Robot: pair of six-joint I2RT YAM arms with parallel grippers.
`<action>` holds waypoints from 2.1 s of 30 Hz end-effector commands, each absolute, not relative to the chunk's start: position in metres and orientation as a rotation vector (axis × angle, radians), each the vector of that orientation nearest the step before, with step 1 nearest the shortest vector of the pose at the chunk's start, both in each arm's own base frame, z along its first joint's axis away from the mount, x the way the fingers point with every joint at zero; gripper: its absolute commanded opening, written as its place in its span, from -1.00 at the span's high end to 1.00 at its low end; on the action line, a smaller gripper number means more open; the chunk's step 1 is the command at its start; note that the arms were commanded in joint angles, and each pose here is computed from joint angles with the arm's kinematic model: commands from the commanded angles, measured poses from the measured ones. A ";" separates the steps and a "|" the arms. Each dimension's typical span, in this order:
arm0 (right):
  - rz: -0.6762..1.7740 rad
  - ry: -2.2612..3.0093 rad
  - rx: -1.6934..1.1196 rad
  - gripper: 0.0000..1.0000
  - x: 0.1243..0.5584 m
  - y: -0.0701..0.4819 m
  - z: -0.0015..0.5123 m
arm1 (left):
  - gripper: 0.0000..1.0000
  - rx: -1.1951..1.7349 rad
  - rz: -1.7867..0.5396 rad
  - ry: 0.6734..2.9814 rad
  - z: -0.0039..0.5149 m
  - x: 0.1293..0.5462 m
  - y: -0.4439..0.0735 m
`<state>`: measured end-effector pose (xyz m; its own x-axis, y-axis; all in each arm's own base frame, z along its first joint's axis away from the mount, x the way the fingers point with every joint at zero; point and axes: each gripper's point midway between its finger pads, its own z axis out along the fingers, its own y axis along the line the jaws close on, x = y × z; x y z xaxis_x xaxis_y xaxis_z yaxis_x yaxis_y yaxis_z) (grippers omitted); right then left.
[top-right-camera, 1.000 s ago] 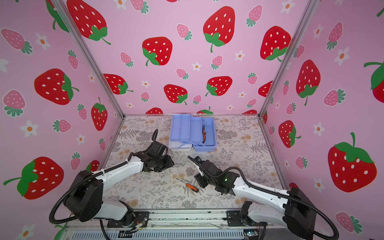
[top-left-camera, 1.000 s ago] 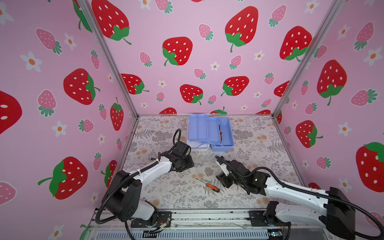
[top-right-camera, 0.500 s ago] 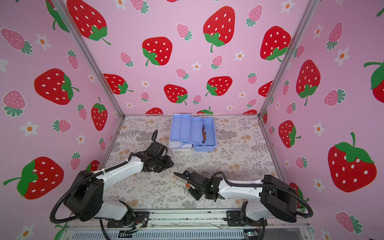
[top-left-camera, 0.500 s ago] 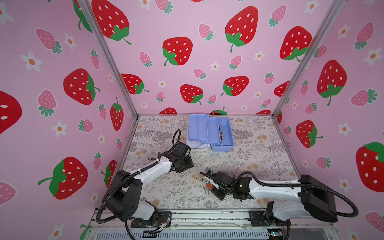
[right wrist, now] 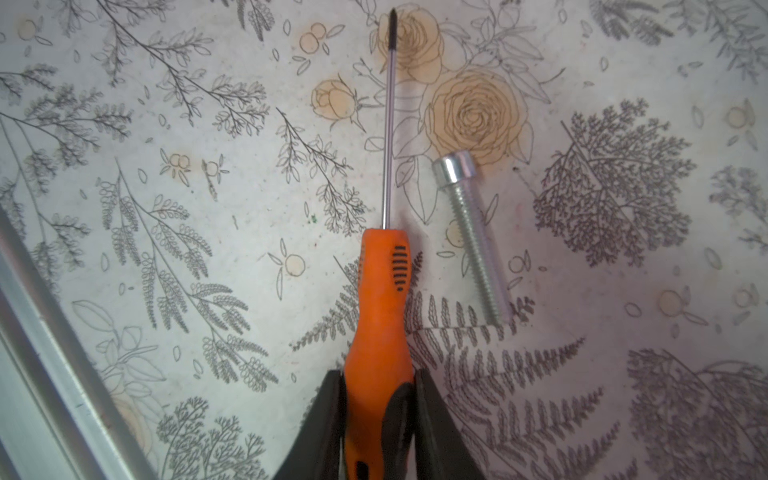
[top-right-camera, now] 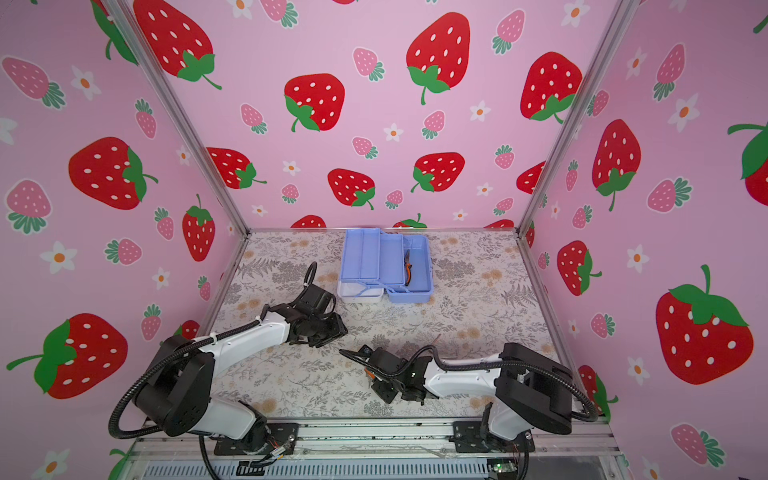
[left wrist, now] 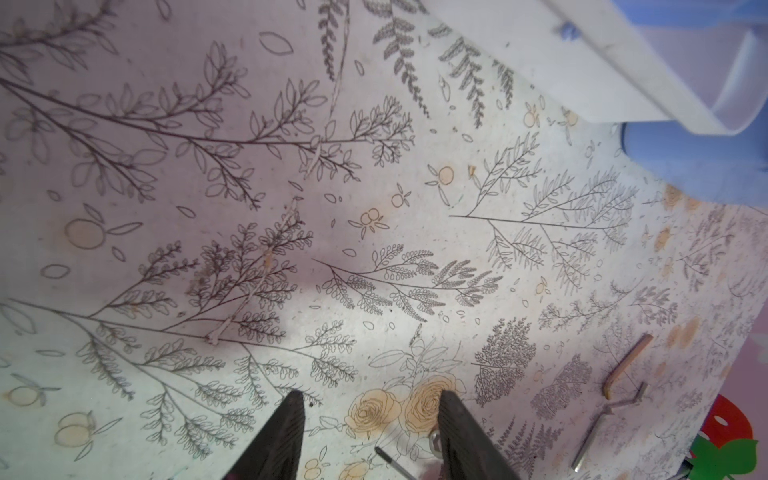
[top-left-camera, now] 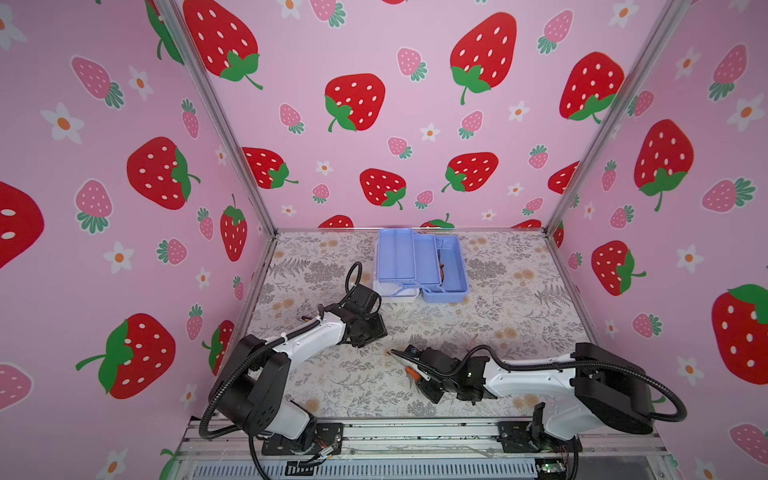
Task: Pack the tool kit
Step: 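Reach the right gripper to the orange-black screwdriver and grasp it, then lower the orange-black screwdriver into the blue box beside the other, then open the right gripper and move it back toward the bolt on the mat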
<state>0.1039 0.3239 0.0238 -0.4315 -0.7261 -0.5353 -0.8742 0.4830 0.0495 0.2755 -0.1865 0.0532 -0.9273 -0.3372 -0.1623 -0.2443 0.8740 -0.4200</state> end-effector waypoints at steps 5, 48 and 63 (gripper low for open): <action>0.514 2.272 -1.382 0.82 0.090 0.322 0.031 | -0.10 -0.454 -0.579 2.812 0.056 0.276 -0.182; 0.921 2.348 -0.108 0.98 0.426 0.335 0.134 | -0.12 -0.553 -0.583 2.634 0.091 0.263 -0.112; 0.927 2.283 -0.148 0.21 0.421 0.339 0.159 | -0.13 -0.580 -0.589 2.660 0.076 0.258 -0.115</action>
<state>0.4247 0.3390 0.1241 -0.8198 0.1348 -0.5566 -0.2813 0.7518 0.5964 0.2590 -0.1149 0.0799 -0.8519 -0.4564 -0.2568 -0.3015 0.8285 -0.4719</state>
